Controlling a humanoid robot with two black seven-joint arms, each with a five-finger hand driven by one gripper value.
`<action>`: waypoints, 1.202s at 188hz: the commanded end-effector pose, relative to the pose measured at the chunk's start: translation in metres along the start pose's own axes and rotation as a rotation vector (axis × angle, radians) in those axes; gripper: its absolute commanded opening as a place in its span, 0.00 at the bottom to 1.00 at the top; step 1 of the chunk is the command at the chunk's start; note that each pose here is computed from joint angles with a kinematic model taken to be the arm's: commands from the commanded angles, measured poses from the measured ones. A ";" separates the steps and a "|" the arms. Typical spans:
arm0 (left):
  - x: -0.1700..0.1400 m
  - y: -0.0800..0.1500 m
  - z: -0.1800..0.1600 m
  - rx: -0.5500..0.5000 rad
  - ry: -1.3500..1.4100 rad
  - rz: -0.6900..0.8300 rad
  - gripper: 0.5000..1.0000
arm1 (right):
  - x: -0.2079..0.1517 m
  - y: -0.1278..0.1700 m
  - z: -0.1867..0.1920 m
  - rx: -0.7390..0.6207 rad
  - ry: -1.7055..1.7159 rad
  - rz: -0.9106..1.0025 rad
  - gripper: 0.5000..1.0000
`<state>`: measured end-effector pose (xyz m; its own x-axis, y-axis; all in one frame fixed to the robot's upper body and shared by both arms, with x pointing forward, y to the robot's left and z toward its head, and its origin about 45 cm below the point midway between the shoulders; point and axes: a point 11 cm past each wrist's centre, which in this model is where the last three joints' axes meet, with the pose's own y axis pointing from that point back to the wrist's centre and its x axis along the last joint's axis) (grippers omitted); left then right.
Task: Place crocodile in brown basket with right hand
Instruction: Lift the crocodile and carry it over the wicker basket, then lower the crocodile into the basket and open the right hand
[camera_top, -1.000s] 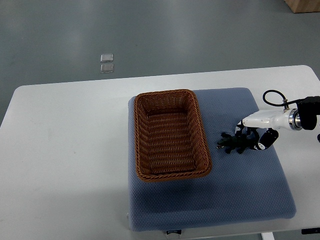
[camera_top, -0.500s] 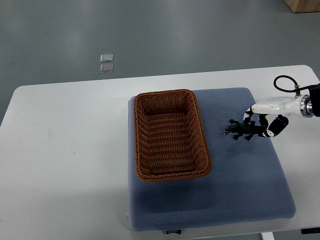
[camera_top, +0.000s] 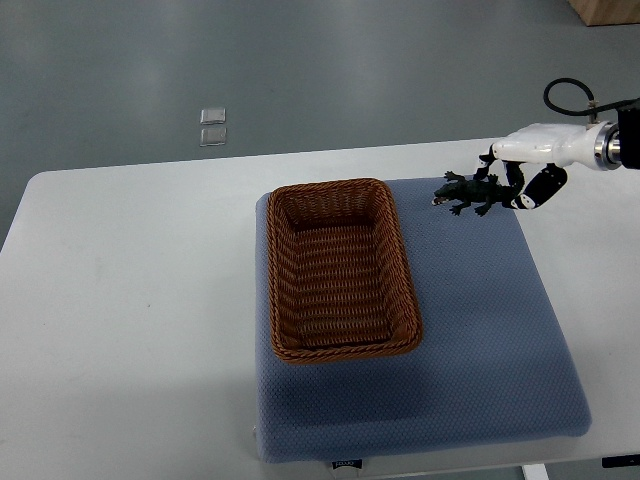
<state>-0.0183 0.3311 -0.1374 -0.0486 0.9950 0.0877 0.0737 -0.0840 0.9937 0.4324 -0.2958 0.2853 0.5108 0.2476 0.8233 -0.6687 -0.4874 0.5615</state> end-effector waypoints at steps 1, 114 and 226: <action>0.000 0.000 0.000 0.000 0.000 0.000 1.00 | 0.018 -0.022 -0.034 0.085 0.027 0.015 0.00; 0.000 0.000 0.000 0.000 0.000 0.000 1.00 | -0.005 -0.097 -0.134 0.289 0.034 -0.048 0.05; 0.000 0.000 0.000 0.000 0.000 0.000 1.00 | -0.021 -0.112 -0.142 0.281 0.016 -0.068 0.36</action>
<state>-0.0185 0.3311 -0.1374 -0.0486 0.9950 0.0877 0.0744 -0.0840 0.9937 0.4184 -0.1261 0.2176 0.5371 0.3027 0.7873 -0.4511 -0.6857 0.5713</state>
